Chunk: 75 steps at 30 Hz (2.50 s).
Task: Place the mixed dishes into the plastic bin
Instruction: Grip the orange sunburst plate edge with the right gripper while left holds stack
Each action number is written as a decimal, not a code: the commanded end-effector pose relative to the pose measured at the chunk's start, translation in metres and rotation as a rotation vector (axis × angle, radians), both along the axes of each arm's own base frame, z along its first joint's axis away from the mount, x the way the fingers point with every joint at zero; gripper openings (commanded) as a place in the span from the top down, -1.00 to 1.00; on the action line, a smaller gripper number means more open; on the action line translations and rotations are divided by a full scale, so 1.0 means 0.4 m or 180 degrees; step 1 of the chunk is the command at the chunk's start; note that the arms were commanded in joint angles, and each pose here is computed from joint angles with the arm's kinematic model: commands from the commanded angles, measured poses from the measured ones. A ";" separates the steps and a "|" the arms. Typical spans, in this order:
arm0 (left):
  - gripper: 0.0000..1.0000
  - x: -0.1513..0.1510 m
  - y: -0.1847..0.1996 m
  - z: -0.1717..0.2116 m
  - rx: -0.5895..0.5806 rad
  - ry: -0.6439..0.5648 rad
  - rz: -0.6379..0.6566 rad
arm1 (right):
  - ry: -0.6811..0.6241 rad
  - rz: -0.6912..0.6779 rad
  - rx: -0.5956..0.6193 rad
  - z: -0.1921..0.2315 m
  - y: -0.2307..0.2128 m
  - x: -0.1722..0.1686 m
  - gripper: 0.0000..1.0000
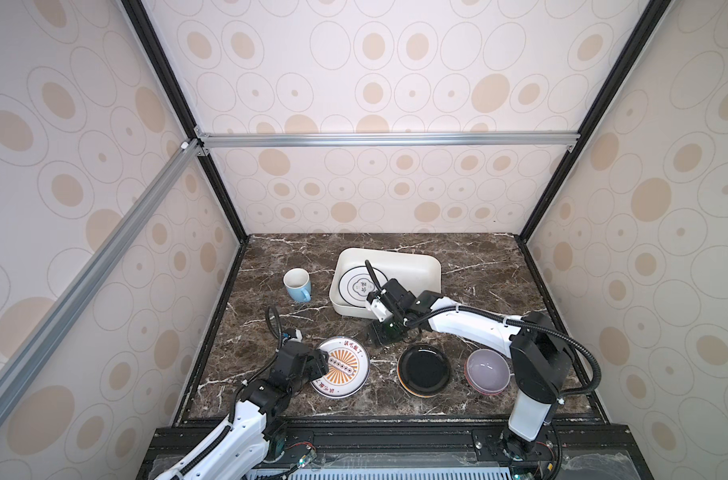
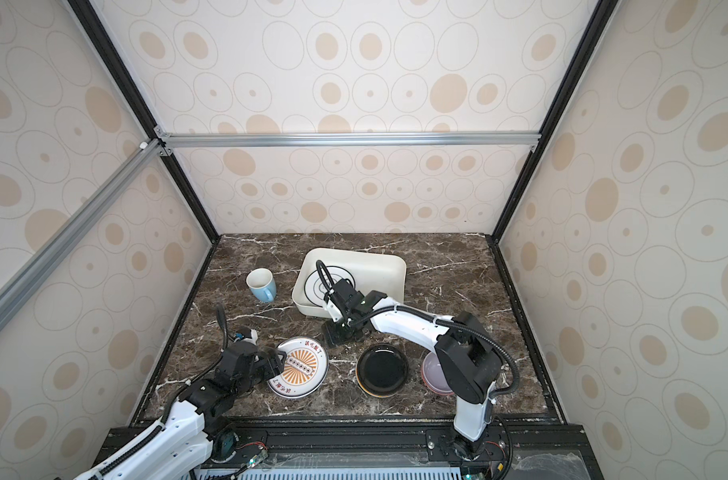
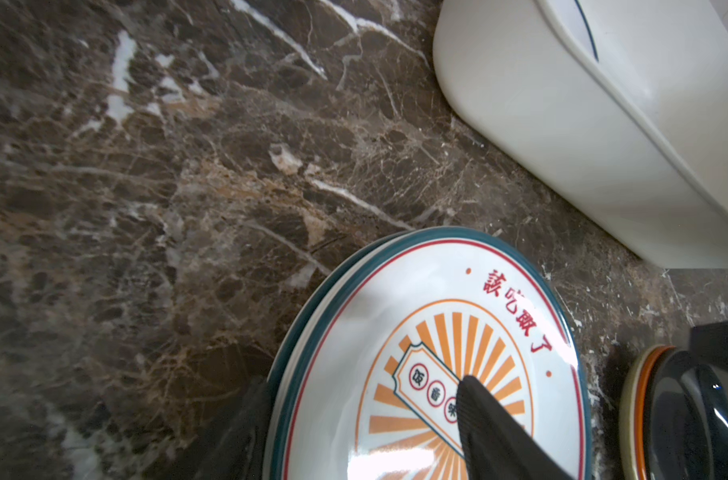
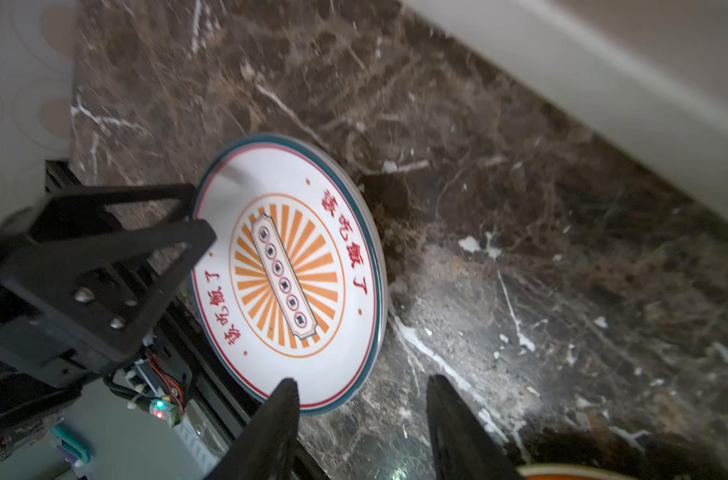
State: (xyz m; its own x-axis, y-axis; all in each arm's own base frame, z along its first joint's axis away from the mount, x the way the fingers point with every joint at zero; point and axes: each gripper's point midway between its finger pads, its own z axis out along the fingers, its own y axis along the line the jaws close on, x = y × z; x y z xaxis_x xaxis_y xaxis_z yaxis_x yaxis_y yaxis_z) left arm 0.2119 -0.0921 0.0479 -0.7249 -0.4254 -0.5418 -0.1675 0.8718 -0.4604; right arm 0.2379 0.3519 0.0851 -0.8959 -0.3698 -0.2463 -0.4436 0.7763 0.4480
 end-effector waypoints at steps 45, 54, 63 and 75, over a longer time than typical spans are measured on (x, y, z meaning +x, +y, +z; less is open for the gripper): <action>0.00 0.002 -0.033 0.049 0.0088 -0.0102 -0.0102 | 0.0043 -0.0150 -0.0086 -0.011 -0.013 0.014 1.00; 0.05 0.001 -0.063 0.042 -0.0048 -0.0051 -0.0234 | -0.0042 -0.0149 -0.0026 0.023 -0.011 0.030 1.00; 0.08 0.018 -0.094 0.060 -0.0170 -0.0112 -0.0327 | -0.0042 -0.0258 -0.0025 0.024 -0.048 0.059 1.00; 0.11 0.020 -0.157 0.055 -0.0400 -0.0039 -0.0539 | 0.0040 -0.0297 0.0012 -0.009 -0.056 0.061 1.00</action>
